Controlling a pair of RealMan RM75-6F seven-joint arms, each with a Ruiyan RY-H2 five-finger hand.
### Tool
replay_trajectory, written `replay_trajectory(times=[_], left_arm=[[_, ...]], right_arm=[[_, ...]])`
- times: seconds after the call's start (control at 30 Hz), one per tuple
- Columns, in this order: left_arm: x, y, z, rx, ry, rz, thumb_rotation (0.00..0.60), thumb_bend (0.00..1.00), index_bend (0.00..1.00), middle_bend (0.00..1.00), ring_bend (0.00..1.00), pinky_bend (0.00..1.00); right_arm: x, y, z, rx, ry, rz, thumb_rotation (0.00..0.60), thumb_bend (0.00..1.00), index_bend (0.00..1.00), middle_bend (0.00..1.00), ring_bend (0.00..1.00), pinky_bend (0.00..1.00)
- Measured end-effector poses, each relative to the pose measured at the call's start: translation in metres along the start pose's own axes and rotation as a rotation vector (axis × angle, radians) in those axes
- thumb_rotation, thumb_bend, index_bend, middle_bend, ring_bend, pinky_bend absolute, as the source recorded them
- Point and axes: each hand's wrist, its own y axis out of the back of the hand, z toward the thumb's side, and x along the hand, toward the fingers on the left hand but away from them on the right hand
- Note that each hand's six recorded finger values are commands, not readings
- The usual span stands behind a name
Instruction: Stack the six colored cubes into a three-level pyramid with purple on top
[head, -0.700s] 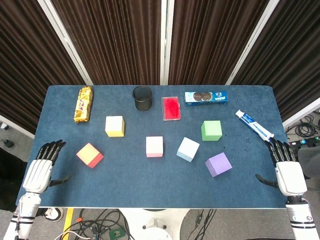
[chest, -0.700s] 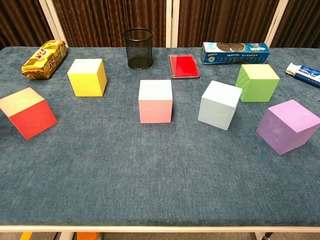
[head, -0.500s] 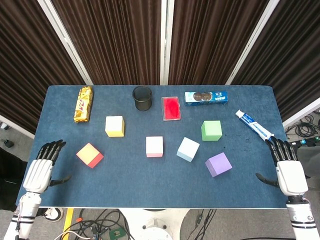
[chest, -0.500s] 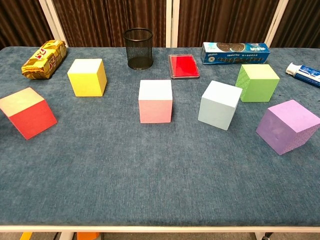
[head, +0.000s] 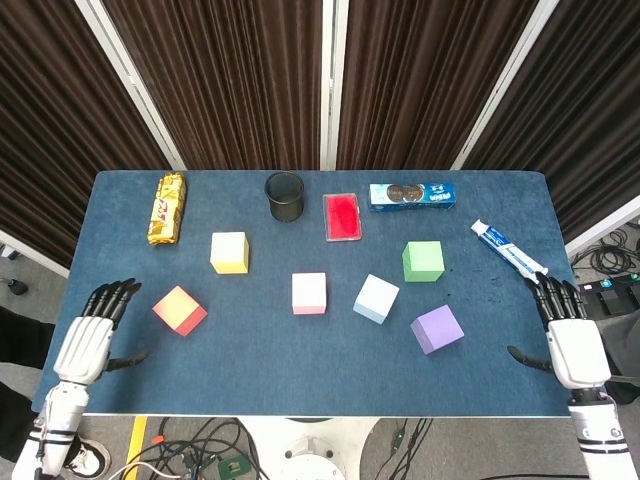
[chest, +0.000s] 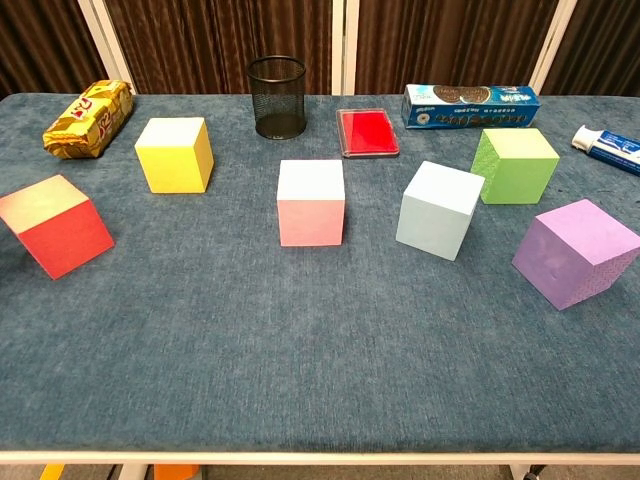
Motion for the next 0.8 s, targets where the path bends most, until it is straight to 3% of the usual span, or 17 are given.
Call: replay_trajectory(times=[0.3,0.8], left_arm=[[0.032,0.012,0.007,0.011,-0.055,-0.025,0.6,0.14,0.08,0.06,0.0,0.0],[0.143,0.004,0.016,-0.006,-0.121,-0.184,0.6,0.14,0.08,0.06,0.0,0.02]], right_arm=[[-0.007,0.004,0.01,-0.001,0.021,-0.011,0.6,0.0,0.0,0.0,0.0,0.0],[-0.018,-0.003,0.013,0.019,0.016,0.013,0.6,0.0,0.0,0.0,0.0,0.0]])
